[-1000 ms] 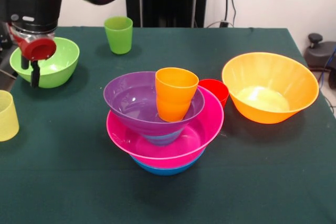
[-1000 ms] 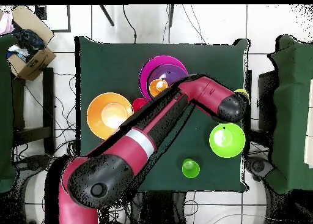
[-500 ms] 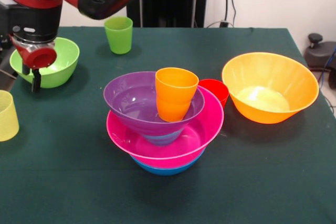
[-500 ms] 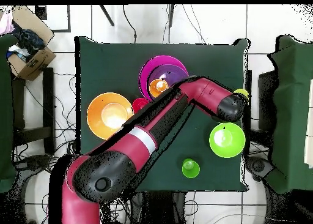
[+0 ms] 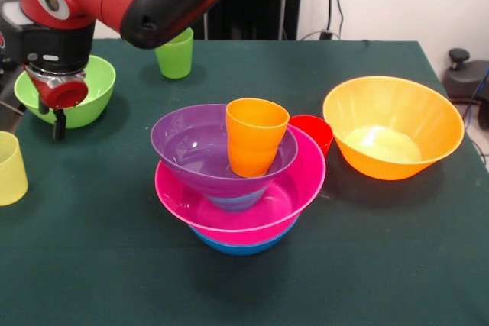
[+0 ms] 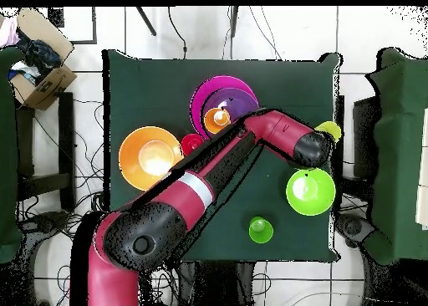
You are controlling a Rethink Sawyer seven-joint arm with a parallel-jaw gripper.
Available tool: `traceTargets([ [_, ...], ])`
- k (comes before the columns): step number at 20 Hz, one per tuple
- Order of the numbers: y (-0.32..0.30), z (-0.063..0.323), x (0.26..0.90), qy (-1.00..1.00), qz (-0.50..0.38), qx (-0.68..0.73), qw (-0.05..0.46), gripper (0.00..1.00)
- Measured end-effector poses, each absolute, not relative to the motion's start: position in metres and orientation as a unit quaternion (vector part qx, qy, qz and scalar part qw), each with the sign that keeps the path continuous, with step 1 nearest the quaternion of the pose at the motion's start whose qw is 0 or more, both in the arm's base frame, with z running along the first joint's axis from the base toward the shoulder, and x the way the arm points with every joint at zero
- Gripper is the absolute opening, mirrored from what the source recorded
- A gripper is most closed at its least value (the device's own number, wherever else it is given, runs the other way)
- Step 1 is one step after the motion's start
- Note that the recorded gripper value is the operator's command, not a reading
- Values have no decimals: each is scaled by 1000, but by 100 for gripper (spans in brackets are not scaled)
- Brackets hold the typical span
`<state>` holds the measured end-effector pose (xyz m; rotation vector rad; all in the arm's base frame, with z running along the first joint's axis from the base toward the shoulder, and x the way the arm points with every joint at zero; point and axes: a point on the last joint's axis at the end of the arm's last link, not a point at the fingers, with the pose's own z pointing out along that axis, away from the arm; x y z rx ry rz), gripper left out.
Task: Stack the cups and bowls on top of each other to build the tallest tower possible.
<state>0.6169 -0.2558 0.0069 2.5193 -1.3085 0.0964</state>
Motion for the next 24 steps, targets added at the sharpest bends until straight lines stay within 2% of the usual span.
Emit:
traceTargets([
  [8,-257,-1,611,-452,26,877,160,100],
  [24,-262,11,614,-447,32,877,175,100],
])
